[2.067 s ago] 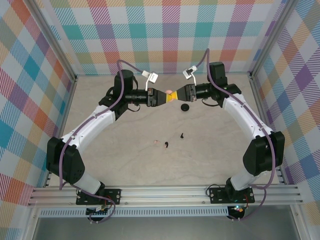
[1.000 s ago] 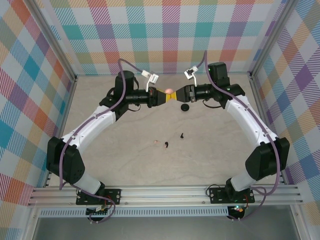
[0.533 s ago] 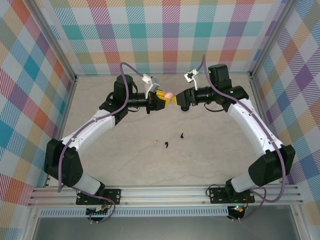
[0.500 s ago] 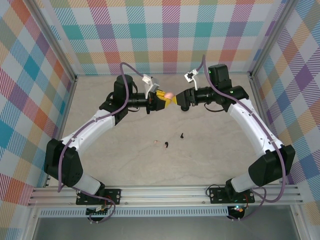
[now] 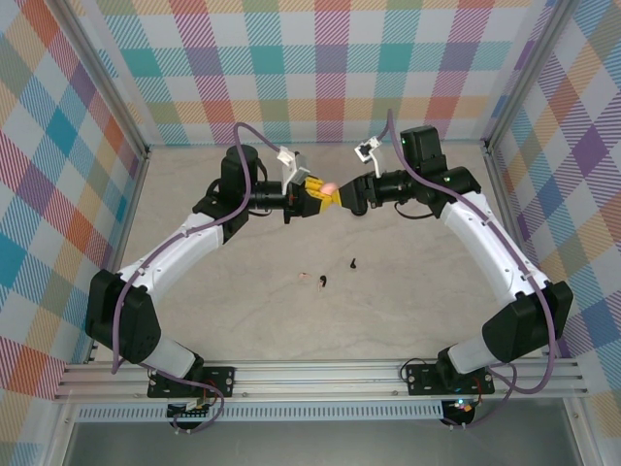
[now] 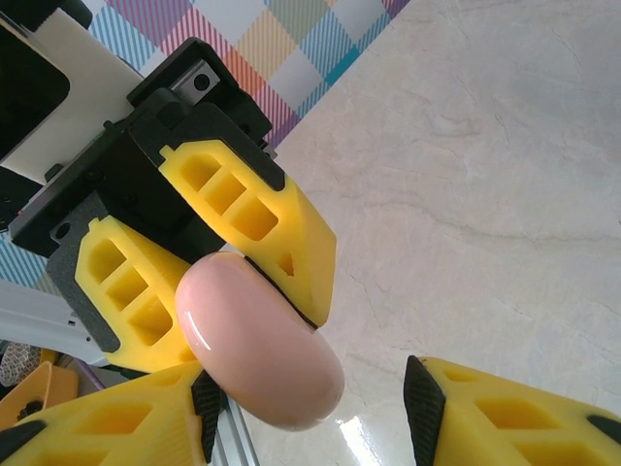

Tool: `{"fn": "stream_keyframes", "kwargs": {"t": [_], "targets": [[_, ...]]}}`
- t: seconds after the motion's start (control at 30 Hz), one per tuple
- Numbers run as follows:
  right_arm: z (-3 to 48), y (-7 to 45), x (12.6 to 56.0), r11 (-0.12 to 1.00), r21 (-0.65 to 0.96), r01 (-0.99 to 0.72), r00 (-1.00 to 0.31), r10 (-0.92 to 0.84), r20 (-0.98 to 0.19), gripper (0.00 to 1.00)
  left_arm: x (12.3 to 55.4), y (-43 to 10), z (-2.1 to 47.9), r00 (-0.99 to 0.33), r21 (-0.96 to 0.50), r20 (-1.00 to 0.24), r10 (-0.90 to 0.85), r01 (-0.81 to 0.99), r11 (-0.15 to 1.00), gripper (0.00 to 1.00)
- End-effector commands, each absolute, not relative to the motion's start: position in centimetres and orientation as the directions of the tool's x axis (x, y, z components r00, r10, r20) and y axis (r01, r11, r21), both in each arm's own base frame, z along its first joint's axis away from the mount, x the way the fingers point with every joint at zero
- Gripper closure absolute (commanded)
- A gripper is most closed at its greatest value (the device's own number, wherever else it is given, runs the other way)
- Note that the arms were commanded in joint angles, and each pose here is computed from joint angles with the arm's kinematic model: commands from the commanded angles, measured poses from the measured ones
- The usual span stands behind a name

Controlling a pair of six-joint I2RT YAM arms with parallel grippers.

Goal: Insert wireless bluetooth earbuds into charging case

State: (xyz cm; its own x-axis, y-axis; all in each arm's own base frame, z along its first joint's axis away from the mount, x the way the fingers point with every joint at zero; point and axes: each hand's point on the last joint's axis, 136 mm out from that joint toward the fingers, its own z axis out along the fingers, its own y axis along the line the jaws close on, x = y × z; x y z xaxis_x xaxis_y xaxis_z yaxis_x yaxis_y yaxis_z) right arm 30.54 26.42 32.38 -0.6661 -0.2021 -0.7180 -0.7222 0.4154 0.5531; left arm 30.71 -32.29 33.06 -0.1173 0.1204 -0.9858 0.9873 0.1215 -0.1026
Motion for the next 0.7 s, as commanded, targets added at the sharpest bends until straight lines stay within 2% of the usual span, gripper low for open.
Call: {"fn": "stream_keyframes", "kwargs": {"t": [0.0, 0.3, 0.67], "targets": [[33.5, 26.2, 31.3, 0.457, 0.511, -0.729, -0.638, -0.181, -0.749, 0.45, 28.1, -32.5, 34.6, -0.042, -0.039, -0.993, 0.109, 0.999, 0.035, 0.8], [33.7, 25.7, 32.4, 0.517, 0.494, -0.699, -0.639, -0.143, -0.755, 0.45, 27.3, -32.5, 34.3, -0.041, -0.04, -0.991, 0.126, 0.999, 0.008, 0.81], [33.0, 25.9, 32.3, 0.509, 0.509, -0.694, -0.657, -0.159, -0.737, 0.45, 27.1, -32.4, 34.7, -0.03, -0.03, -0.992, 0.12, 1.0, 0.0, 0.82]]}}
